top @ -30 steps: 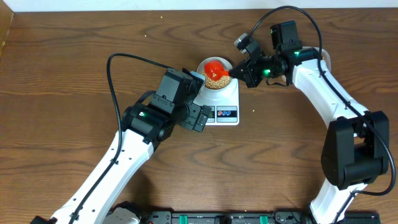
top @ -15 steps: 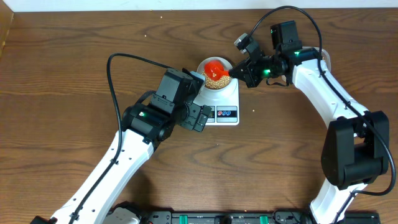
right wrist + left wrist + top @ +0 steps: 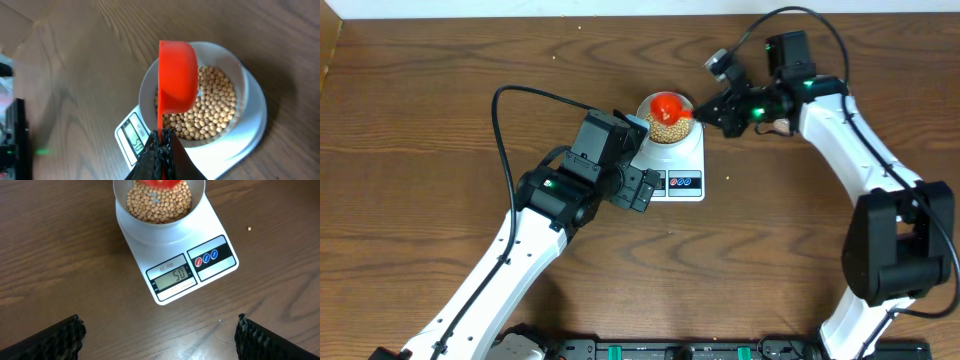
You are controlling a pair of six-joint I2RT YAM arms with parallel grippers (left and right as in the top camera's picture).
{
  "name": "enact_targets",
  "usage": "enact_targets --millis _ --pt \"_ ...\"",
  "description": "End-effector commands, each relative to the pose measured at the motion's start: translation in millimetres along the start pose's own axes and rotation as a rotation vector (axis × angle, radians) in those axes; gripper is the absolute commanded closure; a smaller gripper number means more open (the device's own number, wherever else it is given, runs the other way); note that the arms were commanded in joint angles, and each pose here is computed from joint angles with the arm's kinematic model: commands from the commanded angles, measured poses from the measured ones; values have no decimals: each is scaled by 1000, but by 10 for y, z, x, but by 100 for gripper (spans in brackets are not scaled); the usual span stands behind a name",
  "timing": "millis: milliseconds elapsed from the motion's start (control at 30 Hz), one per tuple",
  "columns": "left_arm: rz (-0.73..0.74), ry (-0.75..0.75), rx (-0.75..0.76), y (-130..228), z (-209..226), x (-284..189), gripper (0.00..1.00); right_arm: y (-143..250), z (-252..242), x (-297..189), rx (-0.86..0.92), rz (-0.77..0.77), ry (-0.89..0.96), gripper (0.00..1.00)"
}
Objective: Scoop item into bowl and weigh 50g on scale
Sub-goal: 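Hold the scoop over the bowl and tip out excess soybeans, then carry the red scoop right over the soybean tub with the right gripper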
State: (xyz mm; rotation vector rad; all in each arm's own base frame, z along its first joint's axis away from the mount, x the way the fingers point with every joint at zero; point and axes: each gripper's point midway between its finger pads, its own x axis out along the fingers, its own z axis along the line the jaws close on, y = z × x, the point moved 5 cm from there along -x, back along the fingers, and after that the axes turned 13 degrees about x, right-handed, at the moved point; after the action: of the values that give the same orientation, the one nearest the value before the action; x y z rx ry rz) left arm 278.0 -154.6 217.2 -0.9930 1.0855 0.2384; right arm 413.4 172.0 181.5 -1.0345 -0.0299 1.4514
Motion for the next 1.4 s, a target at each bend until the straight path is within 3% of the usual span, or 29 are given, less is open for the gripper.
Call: enact_targets --millis 0,500,833,1367 --pt "12 -12 -4 15 24 24 2 -209 221 -389 -35 -100 -83 99" --pt "12 -12 -5 15 24 24 2 -291 19 -1322 52 -294 -239 99" --pt "12 -12 -5 15 24 24 2 -180 -301 -1767 142 -376 -180 99" --pt "12 -12 -5 15 24 24 2 196 -1002 -2204 358 -377 241 99"
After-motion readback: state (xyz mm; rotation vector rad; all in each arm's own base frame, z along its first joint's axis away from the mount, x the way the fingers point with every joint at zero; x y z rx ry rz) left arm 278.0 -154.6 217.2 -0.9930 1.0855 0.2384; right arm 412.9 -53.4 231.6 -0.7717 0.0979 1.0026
